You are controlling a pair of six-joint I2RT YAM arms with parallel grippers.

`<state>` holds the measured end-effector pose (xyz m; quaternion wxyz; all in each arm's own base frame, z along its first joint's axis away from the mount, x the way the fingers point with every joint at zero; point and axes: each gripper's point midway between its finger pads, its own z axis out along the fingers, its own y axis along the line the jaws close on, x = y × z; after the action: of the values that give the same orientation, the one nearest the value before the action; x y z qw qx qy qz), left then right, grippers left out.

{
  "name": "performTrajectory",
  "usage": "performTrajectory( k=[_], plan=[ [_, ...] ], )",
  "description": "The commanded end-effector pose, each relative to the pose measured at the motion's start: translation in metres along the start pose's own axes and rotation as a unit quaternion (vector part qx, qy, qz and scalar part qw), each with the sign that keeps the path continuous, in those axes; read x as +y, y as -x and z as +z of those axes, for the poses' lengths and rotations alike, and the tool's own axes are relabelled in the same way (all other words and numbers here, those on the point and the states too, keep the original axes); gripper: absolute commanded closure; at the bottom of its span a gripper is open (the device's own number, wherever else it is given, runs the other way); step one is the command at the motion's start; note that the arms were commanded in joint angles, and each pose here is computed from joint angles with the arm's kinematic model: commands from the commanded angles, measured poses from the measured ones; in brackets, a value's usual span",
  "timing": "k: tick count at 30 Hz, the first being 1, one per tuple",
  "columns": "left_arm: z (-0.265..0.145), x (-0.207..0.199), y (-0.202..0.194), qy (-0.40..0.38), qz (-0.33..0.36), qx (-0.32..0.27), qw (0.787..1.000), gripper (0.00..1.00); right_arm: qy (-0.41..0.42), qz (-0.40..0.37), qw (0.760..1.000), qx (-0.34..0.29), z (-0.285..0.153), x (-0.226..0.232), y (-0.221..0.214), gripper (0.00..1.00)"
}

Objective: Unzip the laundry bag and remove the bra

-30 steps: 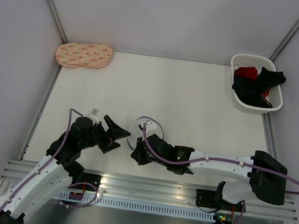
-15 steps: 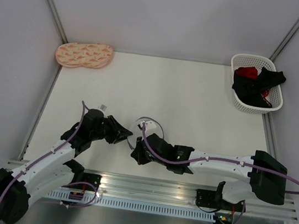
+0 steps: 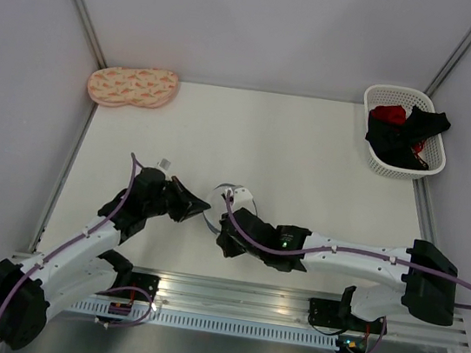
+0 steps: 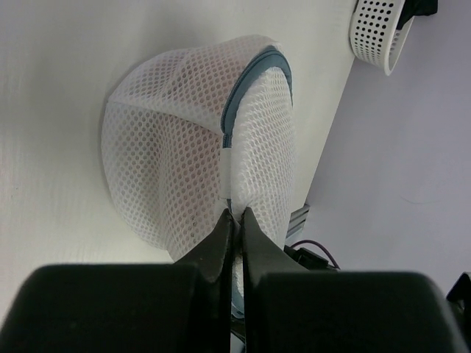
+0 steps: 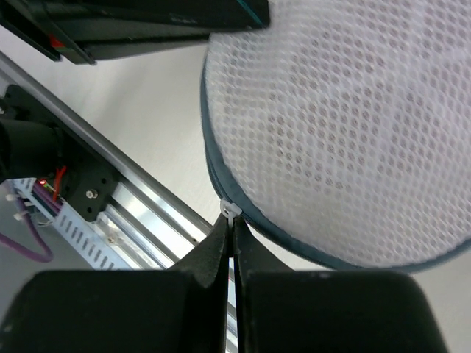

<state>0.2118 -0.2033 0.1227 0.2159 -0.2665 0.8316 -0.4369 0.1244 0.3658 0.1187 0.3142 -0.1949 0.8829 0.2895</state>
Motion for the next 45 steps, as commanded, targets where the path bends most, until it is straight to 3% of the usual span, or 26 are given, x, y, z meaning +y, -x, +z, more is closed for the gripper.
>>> performTrajectory(
  k=[1, 9, 16, 19, 20, 21, 23, 24, 28, 32, 34, 35, 39, 41, 42, 45],
  plan=[
    [0.001, -0.024, 0.02, -0.016, 0.053, -0.036, 0.998, 0.98, -0.083, -0.028, 0.995, 0.043, -0.009, -0.029, -0.013, 1.0],
    [0.017, -0.034, 0.024, -0.005, 0.136, 0.003, 0.991, 0.98, -0.237, -0.036, 0.967, 0.083, -0.028, -0.101, -0.036, 1.0],
    [0.04, -0.046, 0.031, 0.001, 0.221, 0.062, 0.973, 0.98, -0.345, -0.027, 0.937, 0.041, -0.049, -0.158, 0.001, 1.0],
    [0.06, -0.057, 0.031, -0.015, 0.272, 0.114, 0.955, 0.98, -0.371, -0.031, 0.927, 0.041, -0.047, -0.18, 0.013, 1.0],
    [0.062, -0.078, 0.032, -0.045, 0.286, 0.127, 0.949, 0.98, -0.373, -0.028, 0.927, 0.04, -0.046, -0.183, 0.017, 1.0],
    [0.069, -0.084, 0.033, -0.057, 0.295, 0.134, 0.944, 0.96, -0.374, -0.023, 0.926, 0.037, -0.043, -0.187, 0.022, 1.0],
    [0.083, -0.088, 0.029, -0.081, 0.303, 0.165, 0.935, 0.75, -0.368, -0.024, 0.929, 0.034, -0.04, -0.185, 0.028, 1.0],
    [0.086, -0.103, 0.034, -0.095, 0.312, 0.158, 0.932, 0.46, -0.364, -0.022, 0.931, 0.028, -0.039, -0.183, 0.032, 1.0],
    [0.095, -0.112, 0.056, -0.076, 0.323, 0.112, 0.937, 0.22, -0.338, -0.01, 0.941, 0.01, -0.037, -0.172, 0.042, 1.0],
    [0.073, -0.086, 0.074, 0.032, 0.276, 0.045, 0.96, 0.17, -0.312, -0.002, 0.95, 0.009, -0.036, -0.164, 0.042, 1.0],
    [0.062, -0.076, 0.062, 0.041, 0.226, 0.046, 0.972, 0.16, -0.274, 0.0, 0.962, 0.009, -0.028, -0.153, 0.04, 1.0],
    [0.056, -0.051, 0.049, 0.059, 0.203, 0.058, 0.976, 0.16, -0.254, 0.002, 0.967, 0.01, -0.025, -0.147, 0.039, 1.0],
    [0.014, -0.036, 0.02, 0.036, 0.158, 0.042, 0.986, 0.16, -0.074, 0.029, 0.997, 0.013, -0.006, -0.083, 0.039, 0.99],
    [0.002, -0.016, 0.004, 0.038, 0.116, 0.052, 0.991, 0.16, -0.009, 0.043, 0.999, 0.014, -0.004, -0.061, 0.036, 1.0],
    [-0.012, -0.026, 0.0, 0.006, 0.115, 0.041, 0.993, 0.16, 0.053, 0.046, 0.997, 0.015, -0.004, -0.037, 0.039, 1.0],
    [-0.022, -0.013, -0.016, -0.01, 0.064, 0.05, 0.997, 0.14, 0.113, 0.062, 0.992, 0.011, 0.001, -0.015, 0.043, 1.0]
  ],
)
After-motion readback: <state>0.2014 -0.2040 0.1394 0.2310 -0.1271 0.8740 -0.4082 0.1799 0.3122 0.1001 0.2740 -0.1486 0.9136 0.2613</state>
